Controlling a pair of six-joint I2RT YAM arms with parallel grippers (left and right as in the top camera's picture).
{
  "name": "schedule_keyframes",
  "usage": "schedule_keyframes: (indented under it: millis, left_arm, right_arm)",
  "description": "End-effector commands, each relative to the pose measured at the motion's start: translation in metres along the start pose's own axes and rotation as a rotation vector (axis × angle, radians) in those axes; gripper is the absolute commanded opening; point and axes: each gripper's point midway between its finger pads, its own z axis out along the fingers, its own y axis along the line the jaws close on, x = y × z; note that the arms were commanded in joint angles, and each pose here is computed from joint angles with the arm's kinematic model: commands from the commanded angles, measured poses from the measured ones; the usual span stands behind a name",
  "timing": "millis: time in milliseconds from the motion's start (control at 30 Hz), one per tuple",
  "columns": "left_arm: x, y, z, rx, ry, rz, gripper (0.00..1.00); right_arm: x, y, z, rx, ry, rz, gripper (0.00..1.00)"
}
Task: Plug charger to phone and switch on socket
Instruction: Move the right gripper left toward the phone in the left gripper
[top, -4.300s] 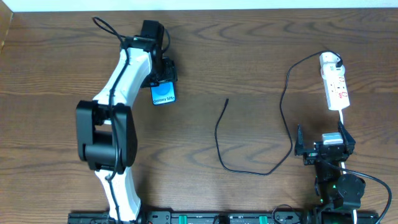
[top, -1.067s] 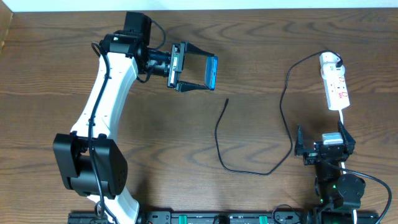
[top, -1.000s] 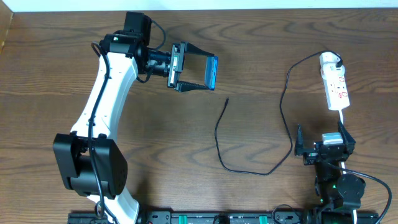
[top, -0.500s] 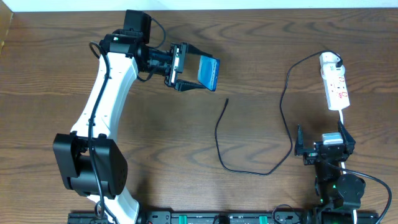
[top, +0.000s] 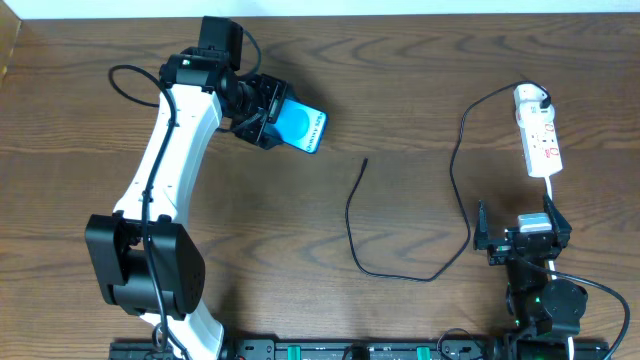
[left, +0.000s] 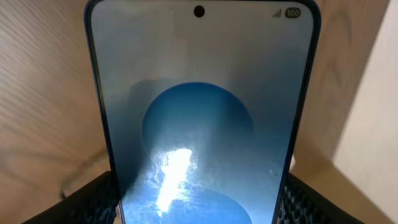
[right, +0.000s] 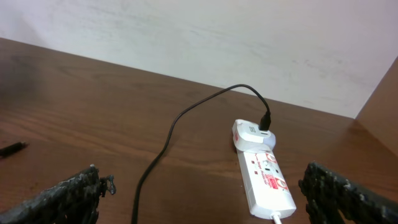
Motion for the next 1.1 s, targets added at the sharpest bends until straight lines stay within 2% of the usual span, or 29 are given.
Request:
schedule_keyframes:
  millis: [0, 167, 500, 600, 867, 1067]
  left_arm:
    - [-0.032, 0.003, -0.02, -0.025, -0.22, 0.019, 0.07]
    - [-0.048, 0.008, -0.025, -0.056, -0.318, 0.017, 0.08]
    - [-0.051, 0.01, -0.026, -0.066, -0.337, 0.015, 0.07]
    - [-0.051, 0.012, -0.025, -0.072, -0.335, 0.013, 0.07]
    - [-0.05, 0.013, -0.025, -0.076, -0.334, 0.012, 0.07]
    - [-0.05, 0.013, -0.025, -0.075, -0.333, 0.012, 0.08]
  right_arm:
    - [0.0, 0.0, 0.0, 0.0, 0.0, -0.009, 0.99]
    - [0.0, 0.0, 0.0, 0.0, -0.001, -0.009, 0.99]
    - [-0.009, -0.002, 0.0, 0.009, -0.037, -0.013, 0.99]
    - [-0.002, -0.005, 0.0, 0.031, -0.008, -0.011, 0.99]
    - [-0.042, -0.011, -0.004, 0.05, -0.172, -0.018, 0.99]
    - [-0.065, 0.004, -0.009, -0.043, -0.262, -0.035, 0.99]
